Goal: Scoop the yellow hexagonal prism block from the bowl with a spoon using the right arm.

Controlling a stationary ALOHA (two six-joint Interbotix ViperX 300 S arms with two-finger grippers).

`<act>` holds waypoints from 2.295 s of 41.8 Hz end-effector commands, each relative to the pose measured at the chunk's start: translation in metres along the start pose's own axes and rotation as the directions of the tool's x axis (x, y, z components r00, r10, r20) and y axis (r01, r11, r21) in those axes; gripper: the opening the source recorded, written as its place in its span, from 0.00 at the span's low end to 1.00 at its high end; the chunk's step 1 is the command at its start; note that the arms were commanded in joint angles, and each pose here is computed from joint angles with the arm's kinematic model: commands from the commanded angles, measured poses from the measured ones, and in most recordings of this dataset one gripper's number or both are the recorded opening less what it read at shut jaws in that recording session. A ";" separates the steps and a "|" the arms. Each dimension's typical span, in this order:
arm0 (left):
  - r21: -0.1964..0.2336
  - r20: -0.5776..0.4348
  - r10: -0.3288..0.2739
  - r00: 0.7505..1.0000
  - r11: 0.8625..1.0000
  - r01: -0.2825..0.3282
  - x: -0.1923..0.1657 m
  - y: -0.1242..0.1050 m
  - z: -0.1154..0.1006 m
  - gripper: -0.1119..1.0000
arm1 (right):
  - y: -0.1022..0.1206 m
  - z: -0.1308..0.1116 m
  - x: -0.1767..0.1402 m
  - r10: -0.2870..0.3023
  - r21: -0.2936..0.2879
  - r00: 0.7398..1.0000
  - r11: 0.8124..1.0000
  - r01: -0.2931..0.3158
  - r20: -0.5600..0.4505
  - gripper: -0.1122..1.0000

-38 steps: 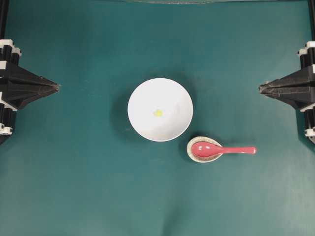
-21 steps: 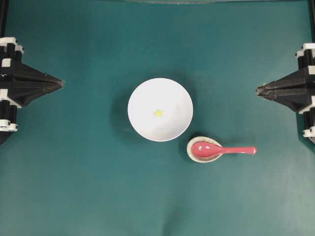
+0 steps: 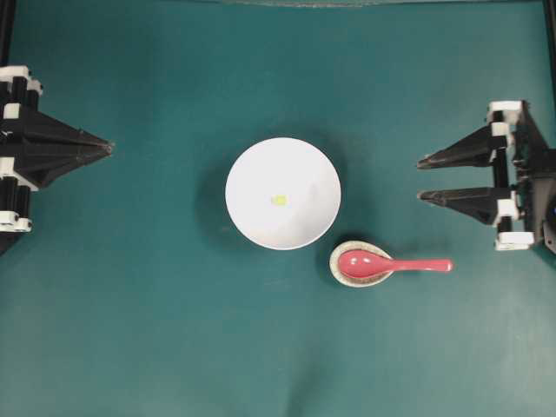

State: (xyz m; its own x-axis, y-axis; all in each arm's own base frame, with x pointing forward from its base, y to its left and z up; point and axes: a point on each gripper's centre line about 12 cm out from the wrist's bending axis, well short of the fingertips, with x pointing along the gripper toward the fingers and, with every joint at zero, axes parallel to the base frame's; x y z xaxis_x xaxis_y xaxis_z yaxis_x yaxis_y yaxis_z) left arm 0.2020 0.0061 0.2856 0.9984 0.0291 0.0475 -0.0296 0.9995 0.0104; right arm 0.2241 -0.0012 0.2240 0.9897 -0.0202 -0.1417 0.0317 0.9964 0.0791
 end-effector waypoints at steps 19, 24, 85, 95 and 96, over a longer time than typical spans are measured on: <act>0.000 0.005 0.002 1.000 1.000 -0.002 0.003 0.001 0.005 0.10 | 0.020 -0.070 0.011 0.056 0.083 0.998 0.995 -0.053 -0.034 0.57; -0.003 -0.006 0.001 1.000 1.000 -0.001 0.003 0.000 0.003 0.10 | 0.026 -0.084 0.010 0.064 0.084 0.997 0.995 -0.061 -0.033 0.57; -0.006 -0.048 0.002 0.999 1.000 -0.003 0.002 0.001 -0.001 0.10 | 0.055 -0.151 0.017 0.052 0.034 0.976 0.998 -0.046 -0.211 0.57; -0.006 -0.049 0.001 0.999 1.000 -0.001 0.002 0.000 -0.002 0.10 | 0.059 -0.150 0.020 0.063 0.036 0.976 0.998 -0.057 -0.209 0.48; -0.006 -0.049 0.001 0.999 1.000 -0.001 0.002 0.000 -0.002 0.10 | 0.060 -0.150 0.021 0.065 0.037 0.976 0.998 -0.059 -0.207 0.45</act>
State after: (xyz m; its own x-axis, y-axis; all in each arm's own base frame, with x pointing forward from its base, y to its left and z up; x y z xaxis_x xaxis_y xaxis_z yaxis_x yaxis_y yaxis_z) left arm 0.2021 0.0065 0.2784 0.9994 0.0310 -0.0138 -0.0309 0.9995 0.0042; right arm 0.2226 0.0671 0.0745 0.9328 0.0524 -0.3565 -0.0116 0.9932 0.1156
